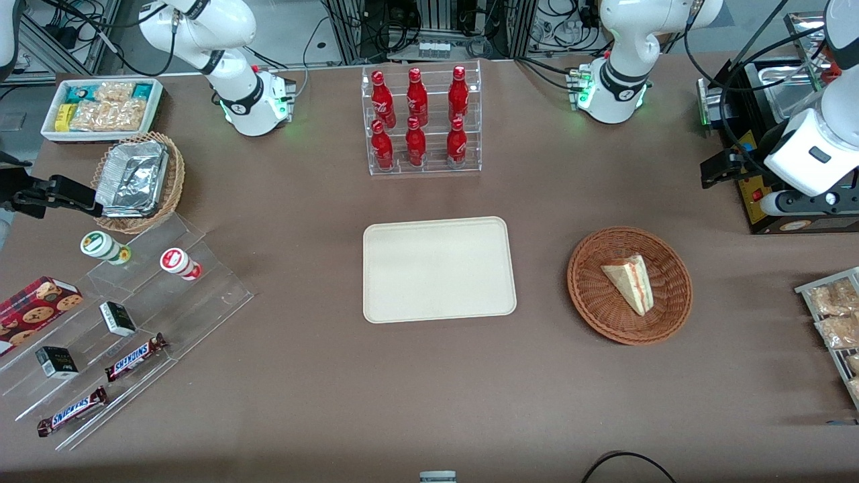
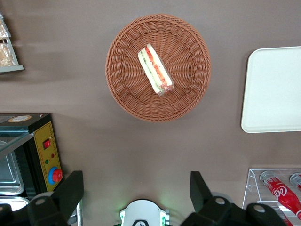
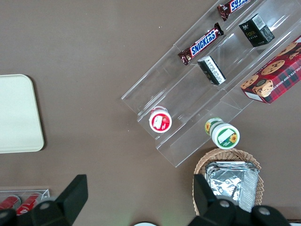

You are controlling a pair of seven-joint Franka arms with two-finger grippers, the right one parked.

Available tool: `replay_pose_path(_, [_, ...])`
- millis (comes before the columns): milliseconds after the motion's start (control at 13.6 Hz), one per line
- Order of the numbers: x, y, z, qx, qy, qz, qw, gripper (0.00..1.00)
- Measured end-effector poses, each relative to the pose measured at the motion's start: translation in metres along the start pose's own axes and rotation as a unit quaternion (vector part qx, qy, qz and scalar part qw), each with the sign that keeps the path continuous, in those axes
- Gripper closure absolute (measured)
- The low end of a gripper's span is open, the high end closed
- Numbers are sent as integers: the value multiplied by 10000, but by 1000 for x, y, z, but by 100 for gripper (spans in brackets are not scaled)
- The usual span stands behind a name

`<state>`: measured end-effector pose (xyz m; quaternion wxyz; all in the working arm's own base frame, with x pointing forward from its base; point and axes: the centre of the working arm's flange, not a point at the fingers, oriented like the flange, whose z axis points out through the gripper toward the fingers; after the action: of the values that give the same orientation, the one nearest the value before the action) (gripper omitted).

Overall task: Place sandwich from basket to tray
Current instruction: 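Move the left gripper from rest toward the wicker basket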

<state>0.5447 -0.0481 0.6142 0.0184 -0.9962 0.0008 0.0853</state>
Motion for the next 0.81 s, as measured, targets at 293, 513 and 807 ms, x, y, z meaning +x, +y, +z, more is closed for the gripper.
replay_pose_path(293, [-3, 0, -4, -1, 44, -1, 10000, 0])
replay_pose_path(513, [-3, 0, -6, -4, 95, -2, 10000, 0])
replay_pose_path(807, [6, 1, 0, -19, 216, -53, 9997, 0])
